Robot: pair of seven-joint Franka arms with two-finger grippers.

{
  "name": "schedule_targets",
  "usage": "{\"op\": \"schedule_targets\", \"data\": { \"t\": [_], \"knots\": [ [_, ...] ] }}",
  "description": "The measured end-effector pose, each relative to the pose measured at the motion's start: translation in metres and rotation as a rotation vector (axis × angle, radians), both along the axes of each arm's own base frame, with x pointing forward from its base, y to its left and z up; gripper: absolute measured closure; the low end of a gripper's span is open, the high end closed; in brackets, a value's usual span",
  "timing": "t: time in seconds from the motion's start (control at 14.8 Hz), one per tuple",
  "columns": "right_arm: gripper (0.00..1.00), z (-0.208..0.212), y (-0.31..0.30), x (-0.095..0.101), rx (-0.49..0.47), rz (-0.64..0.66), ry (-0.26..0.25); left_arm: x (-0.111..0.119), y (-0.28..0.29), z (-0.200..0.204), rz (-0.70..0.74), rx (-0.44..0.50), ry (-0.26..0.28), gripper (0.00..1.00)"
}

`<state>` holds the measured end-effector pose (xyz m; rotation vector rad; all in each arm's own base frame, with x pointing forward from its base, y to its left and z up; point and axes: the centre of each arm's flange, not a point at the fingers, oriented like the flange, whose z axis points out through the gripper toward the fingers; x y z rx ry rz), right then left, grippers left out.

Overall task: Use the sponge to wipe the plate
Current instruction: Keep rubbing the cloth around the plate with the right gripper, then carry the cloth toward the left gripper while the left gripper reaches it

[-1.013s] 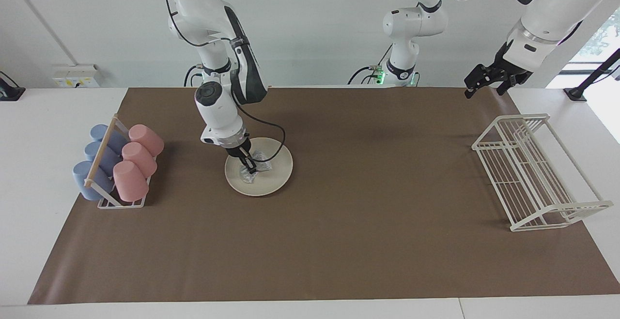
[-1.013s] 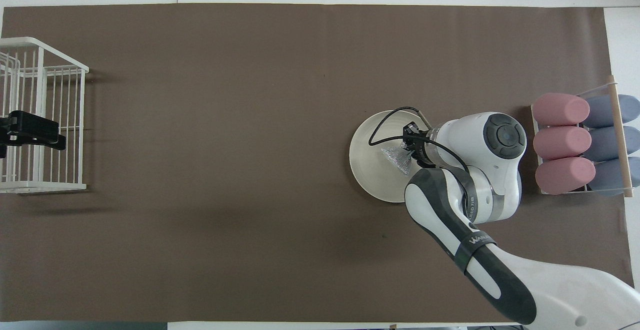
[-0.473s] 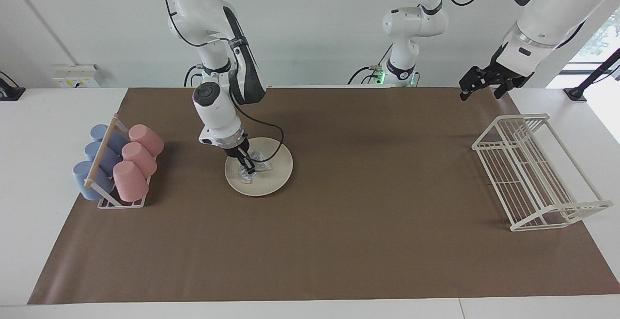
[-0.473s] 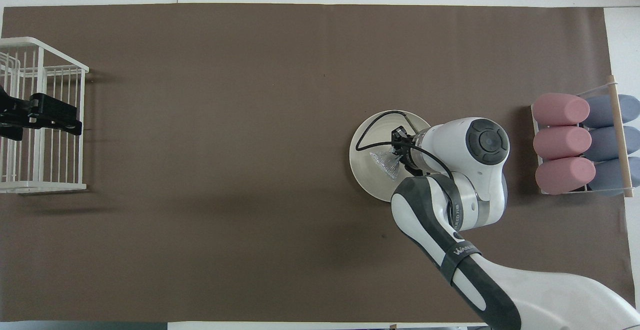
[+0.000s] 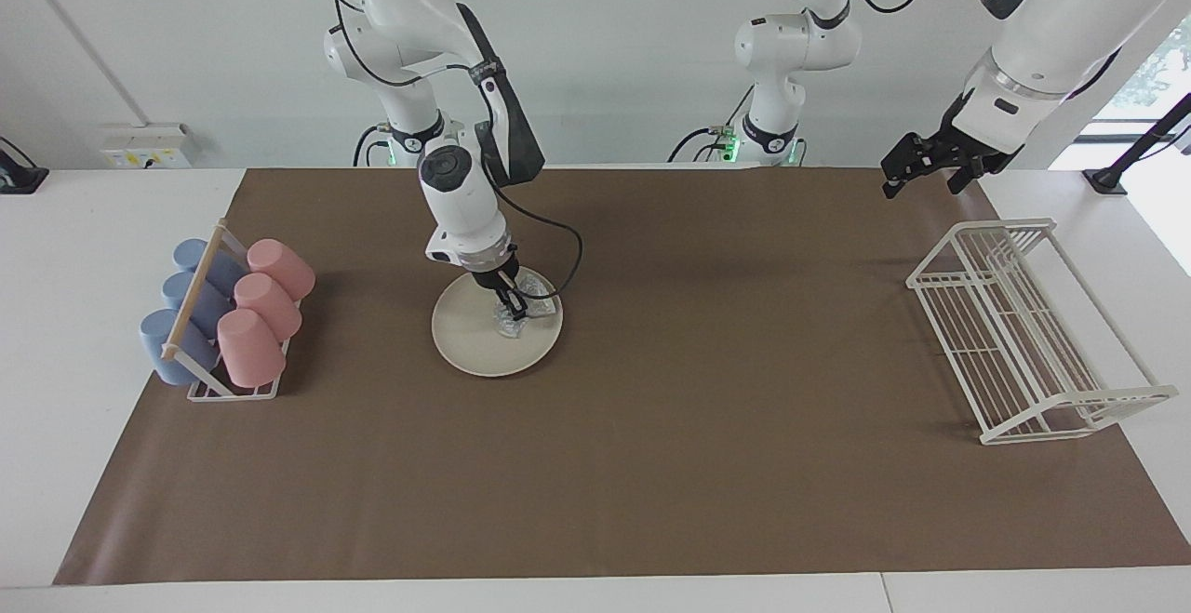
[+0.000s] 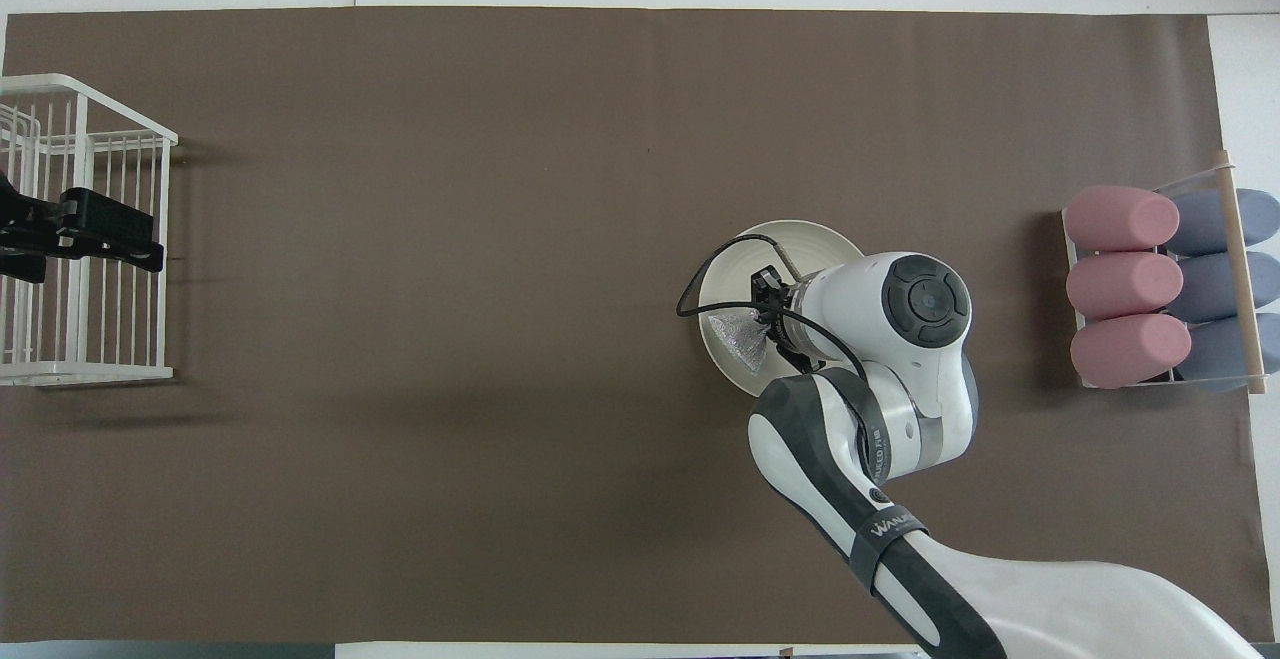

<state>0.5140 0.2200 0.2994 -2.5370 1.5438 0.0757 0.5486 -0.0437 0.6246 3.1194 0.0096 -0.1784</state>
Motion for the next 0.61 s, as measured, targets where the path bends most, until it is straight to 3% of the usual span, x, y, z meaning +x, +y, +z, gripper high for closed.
{"op": "schedule_targets", "data": {
  "t": [0.14, 0.27, 0.47, 0.61],
  "knots": [
    [0.9, 0.009, 0.004, 0.006, 0.009, -0.035, -0.005, 0.0, 0.001, 0.0, 0.001, 0.0, 0.001, 0.0],
    [0.9, 0.035, 0.015, 0.015, 0.018, -0.063, 0.039, 0.0, 0.001, 0.0, 0.002, 0.0, 0.001, 0.0],
    [0.9, 0.111, 0.032, 0.024, 0.029, -0.081, 0.127, 0.0, 0.003, 0.0, 0.007, 0.0, 0.0, 0.0],
    [0.9, 0.163, 0.034, 0.018, 0.035, -0.099, 0.162, -0.002, 0.002, -0.002, 0.024, -0.01, 0.008, 0.0]
  ]
}}
